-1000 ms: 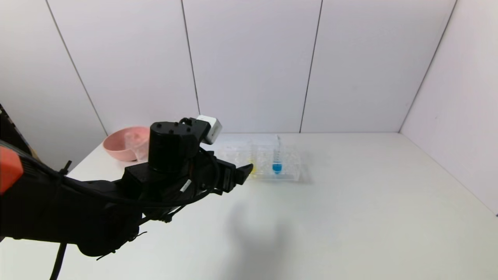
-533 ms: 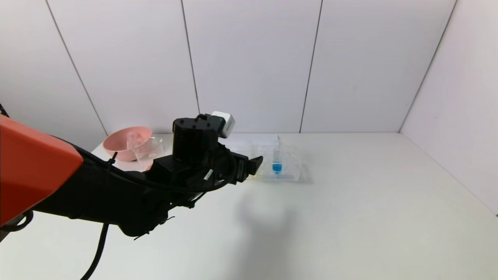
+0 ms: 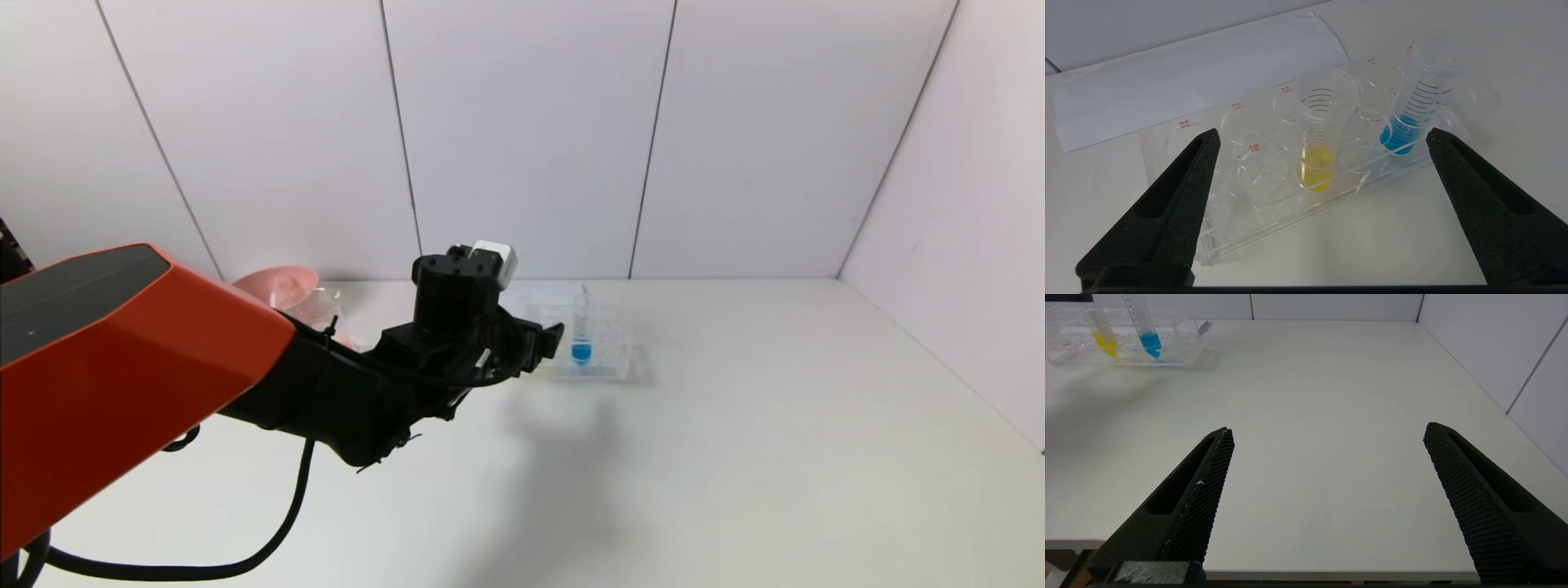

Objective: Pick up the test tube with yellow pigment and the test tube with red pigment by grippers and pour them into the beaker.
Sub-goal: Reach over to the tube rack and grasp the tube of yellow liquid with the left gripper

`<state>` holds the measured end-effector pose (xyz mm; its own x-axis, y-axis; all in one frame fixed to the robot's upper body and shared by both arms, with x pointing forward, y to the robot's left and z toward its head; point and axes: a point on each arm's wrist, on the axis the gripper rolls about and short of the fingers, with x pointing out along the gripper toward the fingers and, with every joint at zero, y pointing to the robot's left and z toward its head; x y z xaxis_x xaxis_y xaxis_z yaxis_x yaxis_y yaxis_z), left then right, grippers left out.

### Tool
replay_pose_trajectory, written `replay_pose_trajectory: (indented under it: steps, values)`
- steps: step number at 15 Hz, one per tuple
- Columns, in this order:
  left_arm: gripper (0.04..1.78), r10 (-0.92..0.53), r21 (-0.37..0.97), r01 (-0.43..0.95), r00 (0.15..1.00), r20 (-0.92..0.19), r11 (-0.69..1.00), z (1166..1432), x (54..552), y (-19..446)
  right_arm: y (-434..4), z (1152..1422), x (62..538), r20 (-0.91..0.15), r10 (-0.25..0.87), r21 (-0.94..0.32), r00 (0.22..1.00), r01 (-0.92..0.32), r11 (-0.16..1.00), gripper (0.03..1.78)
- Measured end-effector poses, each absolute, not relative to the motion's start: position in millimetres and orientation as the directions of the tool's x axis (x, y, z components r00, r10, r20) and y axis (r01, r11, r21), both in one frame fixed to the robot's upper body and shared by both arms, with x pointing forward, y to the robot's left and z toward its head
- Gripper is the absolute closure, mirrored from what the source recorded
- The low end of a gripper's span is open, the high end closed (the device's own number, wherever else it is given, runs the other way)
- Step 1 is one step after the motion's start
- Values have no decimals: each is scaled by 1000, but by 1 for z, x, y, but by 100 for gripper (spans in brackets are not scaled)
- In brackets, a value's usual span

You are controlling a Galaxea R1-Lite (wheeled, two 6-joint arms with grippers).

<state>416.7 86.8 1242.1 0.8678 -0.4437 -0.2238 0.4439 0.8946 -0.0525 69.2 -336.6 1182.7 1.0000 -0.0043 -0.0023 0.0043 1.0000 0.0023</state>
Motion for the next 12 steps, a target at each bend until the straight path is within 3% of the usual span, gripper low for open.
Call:
replay_pose_trajectory:
  steps: [12]
  values:
    - [6,-334,-30,335,921,-199,942,1224,450,69,-337,1183,69,-2,-4,2,1000,4,1000,11]
